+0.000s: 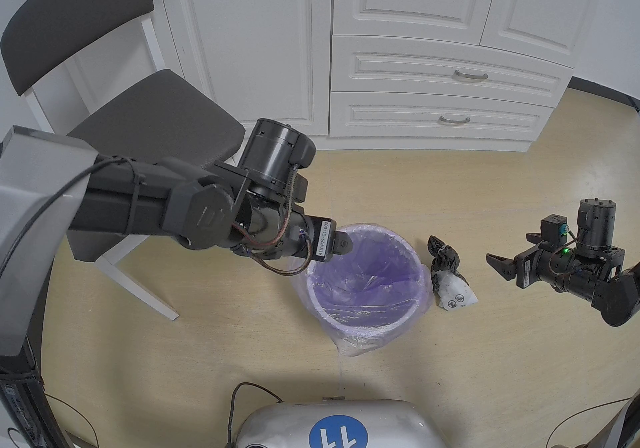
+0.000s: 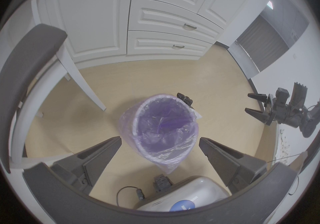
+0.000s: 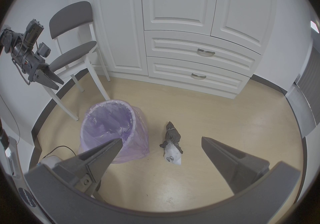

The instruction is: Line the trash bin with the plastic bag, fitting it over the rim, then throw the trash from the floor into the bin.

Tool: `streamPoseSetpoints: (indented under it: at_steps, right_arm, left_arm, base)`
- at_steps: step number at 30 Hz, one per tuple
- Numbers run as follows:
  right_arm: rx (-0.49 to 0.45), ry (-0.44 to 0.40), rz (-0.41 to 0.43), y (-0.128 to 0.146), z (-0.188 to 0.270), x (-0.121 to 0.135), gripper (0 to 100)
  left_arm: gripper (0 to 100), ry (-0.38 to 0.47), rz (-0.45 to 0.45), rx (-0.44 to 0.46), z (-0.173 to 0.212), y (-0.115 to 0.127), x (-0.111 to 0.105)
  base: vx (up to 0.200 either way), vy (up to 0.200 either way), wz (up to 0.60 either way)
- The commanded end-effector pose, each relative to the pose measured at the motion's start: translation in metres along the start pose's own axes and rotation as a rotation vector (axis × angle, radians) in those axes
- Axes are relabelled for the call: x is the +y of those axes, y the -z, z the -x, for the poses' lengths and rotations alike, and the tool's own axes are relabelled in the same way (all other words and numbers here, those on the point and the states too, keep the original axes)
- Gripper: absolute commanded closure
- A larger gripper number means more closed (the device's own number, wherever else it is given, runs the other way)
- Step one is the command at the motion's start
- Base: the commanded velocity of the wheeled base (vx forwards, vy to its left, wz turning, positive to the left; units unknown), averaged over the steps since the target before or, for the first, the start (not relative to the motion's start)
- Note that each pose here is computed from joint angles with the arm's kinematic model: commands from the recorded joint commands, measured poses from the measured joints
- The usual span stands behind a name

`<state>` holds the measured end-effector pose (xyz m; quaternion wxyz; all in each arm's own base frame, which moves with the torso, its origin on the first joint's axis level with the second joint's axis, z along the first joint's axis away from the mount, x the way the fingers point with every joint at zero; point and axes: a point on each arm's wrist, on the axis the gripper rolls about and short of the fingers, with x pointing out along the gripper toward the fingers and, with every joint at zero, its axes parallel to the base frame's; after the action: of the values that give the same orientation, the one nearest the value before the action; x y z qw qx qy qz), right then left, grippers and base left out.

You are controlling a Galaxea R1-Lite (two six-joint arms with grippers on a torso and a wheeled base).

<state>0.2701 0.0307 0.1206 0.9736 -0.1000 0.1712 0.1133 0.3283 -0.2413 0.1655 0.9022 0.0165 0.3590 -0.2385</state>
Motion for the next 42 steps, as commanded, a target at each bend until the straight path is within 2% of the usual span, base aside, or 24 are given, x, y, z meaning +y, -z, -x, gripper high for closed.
streamPoseSetpoints:
  at_steps: [1,18,21,26,28,32,35,42]
  right_arm:
    - [0.007,-0.005,0.001,0.001,-0.001,0.001,0]
    - [0.034,-0.019,0.006,0.007,-0.006,0.005,0]
    - [0.042,-0.018,0.004,0.009,-0.009,0.004,0]
    - [0.044,-0.003,-0.002,0.01,-0.011,0.0,0]
    - [0.039,0.005,-0.004,0.009,-0.01,-0.003,0]
    - [0.038,0.006,-0.005,0.009,-0.011,-0.004,0]
    - [0.038,0.008,-0.006,0.009,-0.011,-0.004,0]
    - [0.036,0.0,-0.01,0.01,-0.011,-0.006,0]
  left_arm:
    - [0,0.012,0.017,0.033,-0.015,0.013,-0.009]
    - [0,0.007,0.034,0.067,-0.061,0.034,-0.007]
    - [0,0.01,0.025,0.097,-0.074,0.043,-0.007]
    - [0,0.061,0.014,0.074,-0.105,0.054,-0.01]
    - [0,0.11,-0.025,0.07,-0.127,0.065,-0.009]
    - [0,0.14,-0.136,0.08,-0.153,0.084,-0.004]
    - [0,0.143,-0.173,0.078,-0.168,0.096,-0.004]
    - [0,0.198,-0.185,0.003,-0.185,0.101,-0.005]
  base:
    - [0.0,0.0,0.0]
    - [0.0,0.0,0.0]
    - [0.0,0.0,0.0]
    - [0.0,0.0,0.0]
    - [0.0,0.0,0.0]
    - [0.0,0.0,0.0]
    - [0.0,0.0,0.0]
    - [0.0,0.0,0.0]
